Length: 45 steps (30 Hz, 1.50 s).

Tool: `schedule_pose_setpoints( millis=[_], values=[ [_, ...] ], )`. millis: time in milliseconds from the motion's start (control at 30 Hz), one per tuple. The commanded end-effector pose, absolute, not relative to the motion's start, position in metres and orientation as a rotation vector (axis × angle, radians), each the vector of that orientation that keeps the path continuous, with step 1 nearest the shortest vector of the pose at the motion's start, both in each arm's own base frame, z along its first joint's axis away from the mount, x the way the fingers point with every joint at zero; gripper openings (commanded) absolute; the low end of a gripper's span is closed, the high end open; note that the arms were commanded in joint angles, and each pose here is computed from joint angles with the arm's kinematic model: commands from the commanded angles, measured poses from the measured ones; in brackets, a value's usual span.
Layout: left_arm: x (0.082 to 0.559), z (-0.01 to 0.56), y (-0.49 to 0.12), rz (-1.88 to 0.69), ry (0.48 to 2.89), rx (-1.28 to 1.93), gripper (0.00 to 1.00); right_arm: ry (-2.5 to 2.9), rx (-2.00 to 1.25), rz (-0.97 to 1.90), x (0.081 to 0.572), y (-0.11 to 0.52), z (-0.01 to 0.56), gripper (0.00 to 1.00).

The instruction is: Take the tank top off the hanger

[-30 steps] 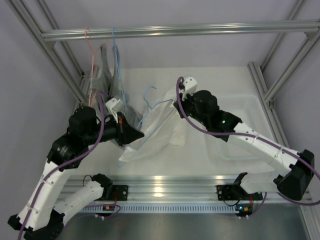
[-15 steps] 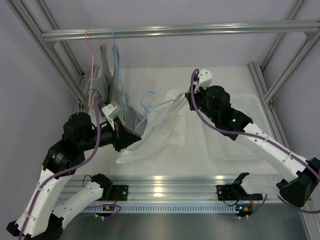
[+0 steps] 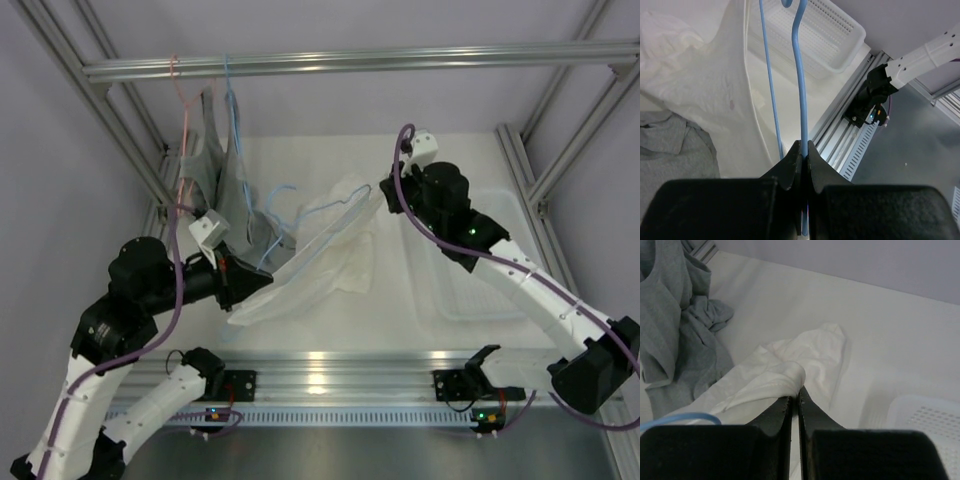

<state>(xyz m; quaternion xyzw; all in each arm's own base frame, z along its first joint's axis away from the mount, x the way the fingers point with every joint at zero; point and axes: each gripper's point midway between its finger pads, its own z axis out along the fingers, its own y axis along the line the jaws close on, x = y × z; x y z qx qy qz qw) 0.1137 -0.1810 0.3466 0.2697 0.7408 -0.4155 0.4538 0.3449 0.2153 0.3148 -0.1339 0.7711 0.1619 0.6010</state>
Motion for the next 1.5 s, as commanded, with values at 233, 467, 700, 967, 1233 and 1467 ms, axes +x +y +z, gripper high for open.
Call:
schedule_pose_setpoints(
  millis=[233,467,700,967,1233,1467],
  values=[
    [0.128,0.445,-0.169,-0.988,1.469,0.490,0.00,1.728,-0.341,0.746,0.312,0.254,0.304,0.00],
    [0.137,0.468,-0.185,-1.102,1.154,0.458,0.00,1.666,-0.476,1.131,0.247,0.297,0.302,0.00],
    [0.201,0.463,-0.201,-1.014,1.072,0.373,0.00,1.627,-0.548,1.283,0.207,0.301,0.309,0.00],
    [0.218,0.478,-0.200,-0.929,1.002,0.373,0.00,1.903,-0.540,1.151,0.216,0.305,0.224,0.00],
    [0.226,0.470,-0.209,-0.915,0.958,0.413,0.00,1.980,-0.568,0.953,0.213,0.316,0.198,0.00],
    [0.207,0.555,-0.154,-0.790,0.775,0.208,0.00,2.211,-0.509,0.740,0.222,0.299,0.113,0.00]
  ],
)
